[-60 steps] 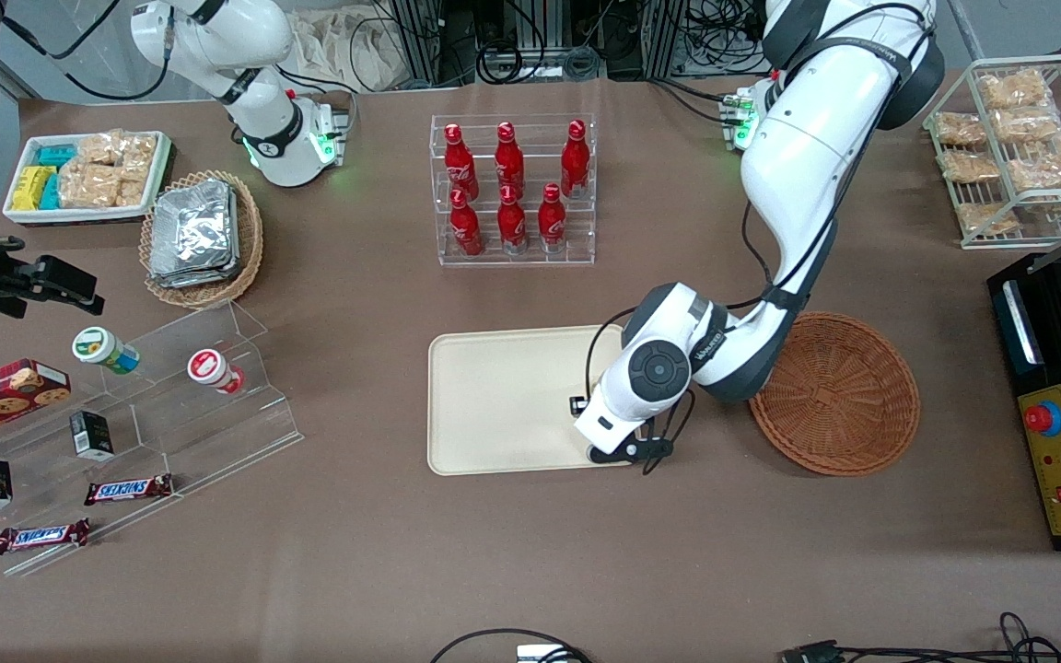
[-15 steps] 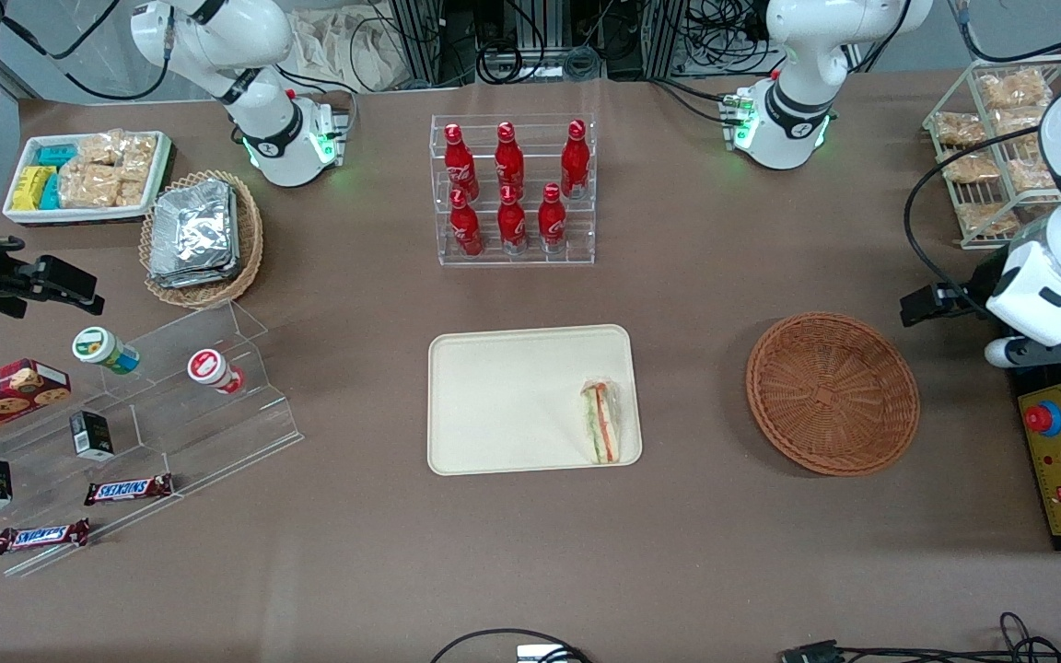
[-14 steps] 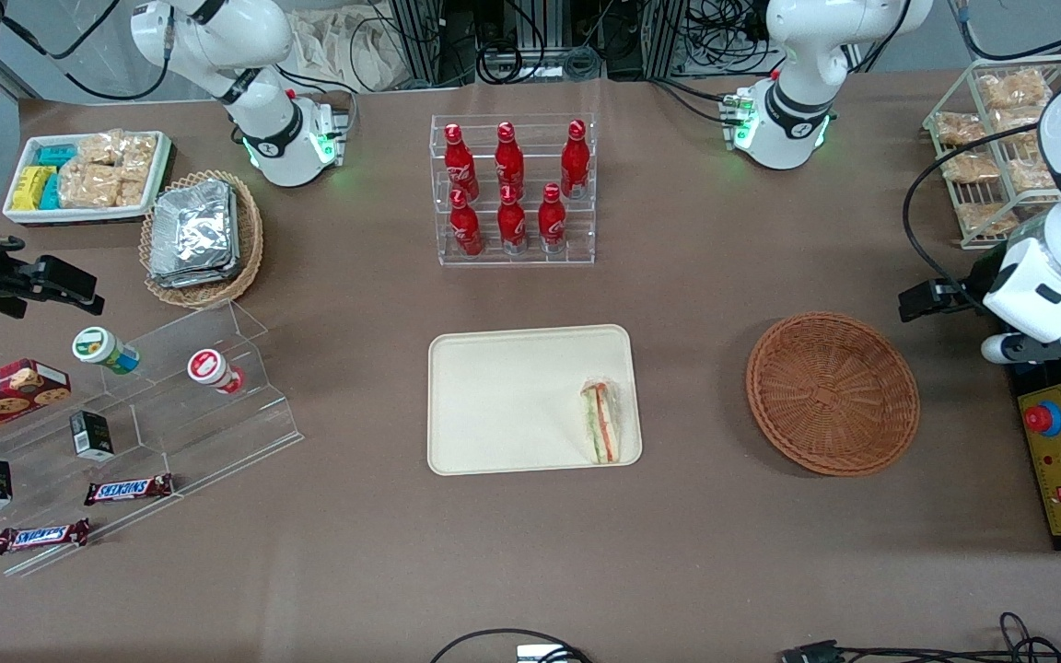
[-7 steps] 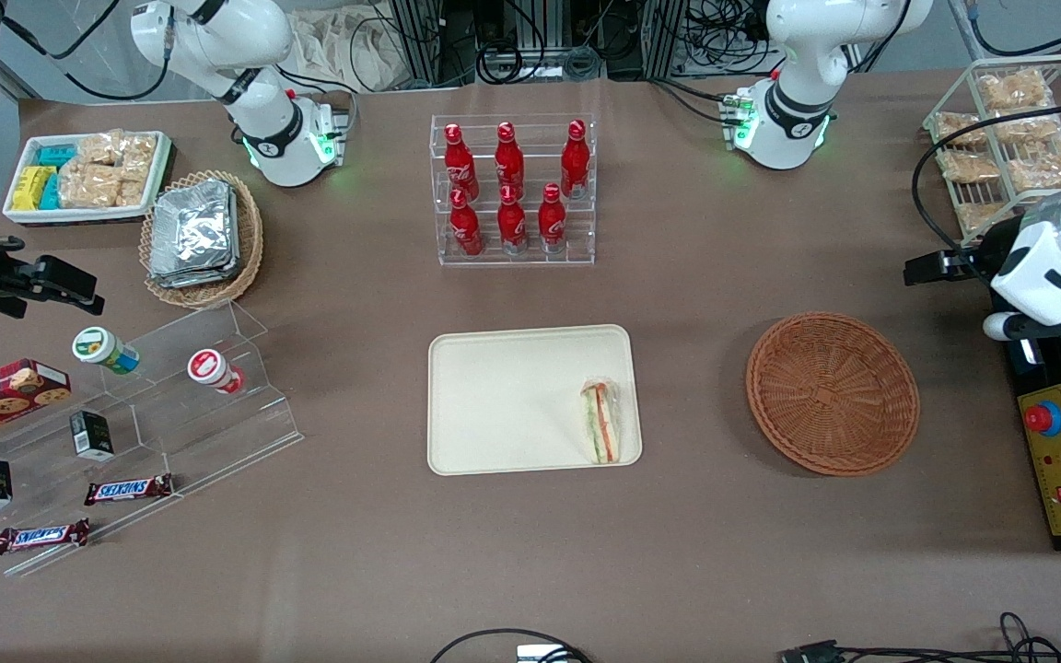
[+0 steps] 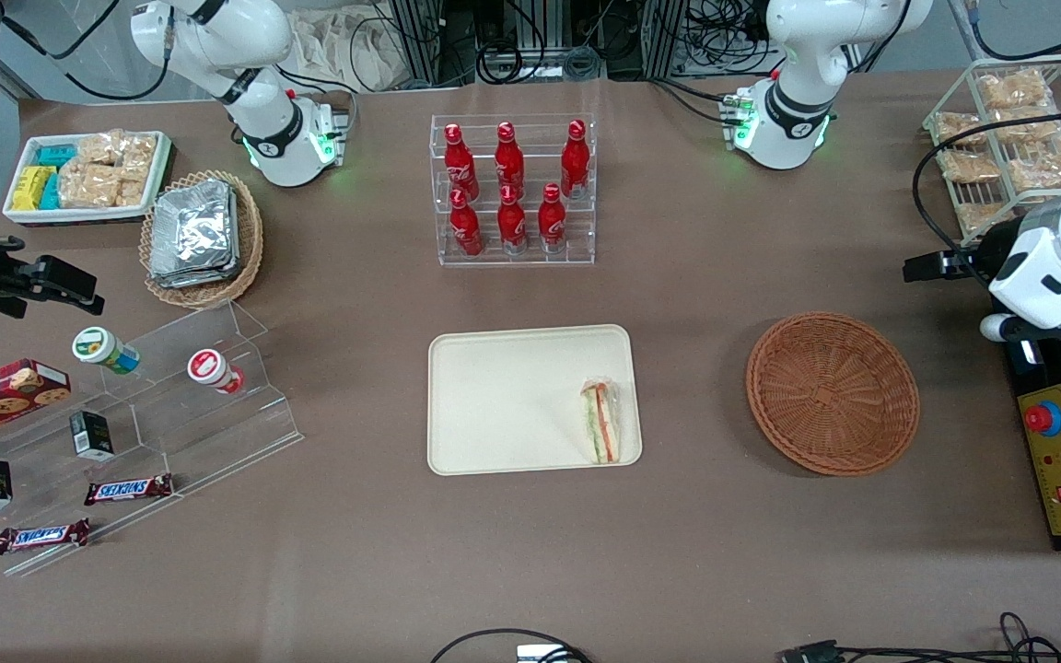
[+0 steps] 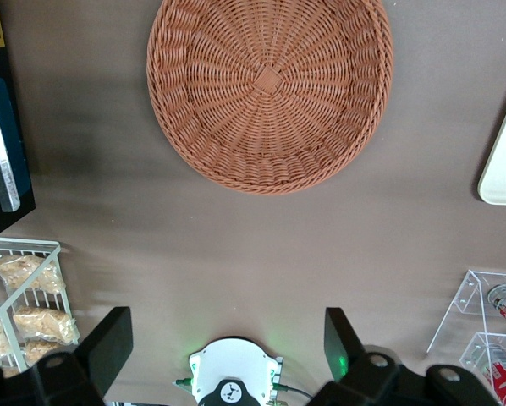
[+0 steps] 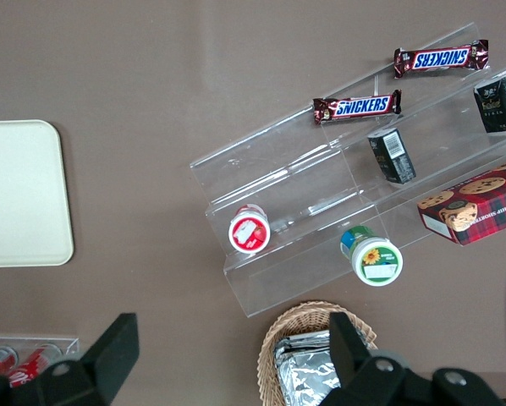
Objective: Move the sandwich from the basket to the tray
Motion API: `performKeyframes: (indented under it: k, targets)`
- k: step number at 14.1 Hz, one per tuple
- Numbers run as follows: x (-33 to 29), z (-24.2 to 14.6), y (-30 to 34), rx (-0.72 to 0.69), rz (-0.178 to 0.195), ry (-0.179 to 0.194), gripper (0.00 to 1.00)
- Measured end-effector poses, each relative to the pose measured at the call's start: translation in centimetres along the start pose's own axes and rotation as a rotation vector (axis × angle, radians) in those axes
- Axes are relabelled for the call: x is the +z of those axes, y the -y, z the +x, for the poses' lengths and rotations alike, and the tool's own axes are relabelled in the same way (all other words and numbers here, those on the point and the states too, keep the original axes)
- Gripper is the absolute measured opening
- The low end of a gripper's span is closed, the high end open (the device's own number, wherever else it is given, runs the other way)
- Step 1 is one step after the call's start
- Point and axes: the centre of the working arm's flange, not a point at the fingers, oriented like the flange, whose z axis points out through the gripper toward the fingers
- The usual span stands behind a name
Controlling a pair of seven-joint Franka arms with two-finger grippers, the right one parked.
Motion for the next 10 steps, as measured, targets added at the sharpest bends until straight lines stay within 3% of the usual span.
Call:
performKeyframes:
  k: [6,10]
  targets:
    - [-1.7,1.3,-0.1,0.0,-0.008,-0.088,1.0]
    - [-2.7,3.7,0.1,-0.002,-0.001,-0.117,1.0]
